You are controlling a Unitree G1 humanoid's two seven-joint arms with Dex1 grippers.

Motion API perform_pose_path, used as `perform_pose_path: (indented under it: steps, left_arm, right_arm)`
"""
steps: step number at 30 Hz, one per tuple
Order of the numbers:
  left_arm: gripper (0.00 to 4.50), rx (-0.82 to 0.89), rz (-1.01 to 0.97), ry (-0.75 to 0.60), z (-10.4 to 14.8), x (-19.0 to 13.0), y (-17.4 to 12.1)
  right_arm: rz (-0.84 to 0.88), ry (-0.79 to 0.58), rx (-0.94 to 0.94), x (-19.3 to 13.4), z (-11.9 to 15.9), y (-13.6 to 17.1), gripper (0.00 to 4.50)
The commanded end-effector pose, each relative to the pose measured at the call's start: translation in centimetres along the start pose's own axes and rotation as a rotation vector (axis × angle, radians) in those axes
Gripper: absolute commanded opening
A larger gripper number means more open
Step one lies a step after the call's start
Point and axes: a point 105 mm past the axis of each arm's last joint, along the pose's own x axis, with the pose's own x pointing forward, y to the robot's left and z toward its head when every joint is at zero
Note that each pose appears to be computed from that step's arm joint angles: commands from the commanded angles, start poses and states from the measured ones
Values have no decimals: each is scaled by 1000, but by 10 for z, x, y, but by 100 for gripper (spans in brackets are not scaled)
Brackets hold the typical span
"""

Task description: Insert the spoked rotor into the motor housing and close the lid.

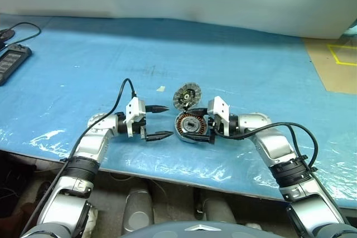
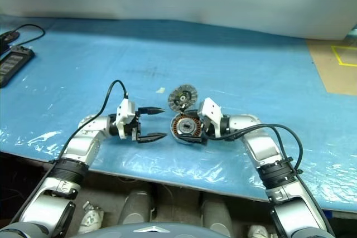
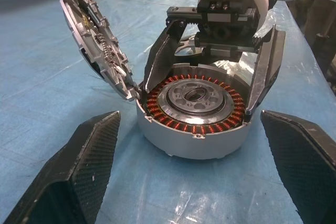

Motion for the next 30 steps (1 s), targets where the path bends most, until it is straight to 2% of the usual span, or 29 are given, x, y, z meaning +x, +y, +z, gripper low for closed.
perform_pose_path:
  steps: [1,5,10,13,16,22,23,30]
  left_arm:
    - [450,33,2,-6,4,0,2]
    - [450,29,3,-3,1,-1,2]
    - [450,27,4,0,-3,-2,2]
    - [450,22,6,5,-8,-3,2]
    - [450,18,9,10,-15,-5,3]
    - [450,17,11,17,-26,-9,2]
    - [450,17,10,17,-27,-9,1]
    - [450,21,10,19,-31,-9,0]
  right_arm:
    - [6,-74,-22,-3,21,0,445]
    - [10,-87,-8,-4,24,1,445]
    - [-27,-26,-46,-7,14,-5,284]
    - [-32,-27,-45,-8,14,-6,284]
    - [-28,-27,-37,-8,13,-6,232]
    - [-30,-9,-39,-8,11,-7,21]
    - [-31,-7,-40,-9,10,-7,3]
    - [-35,14,-44,-10,7,-8,3]
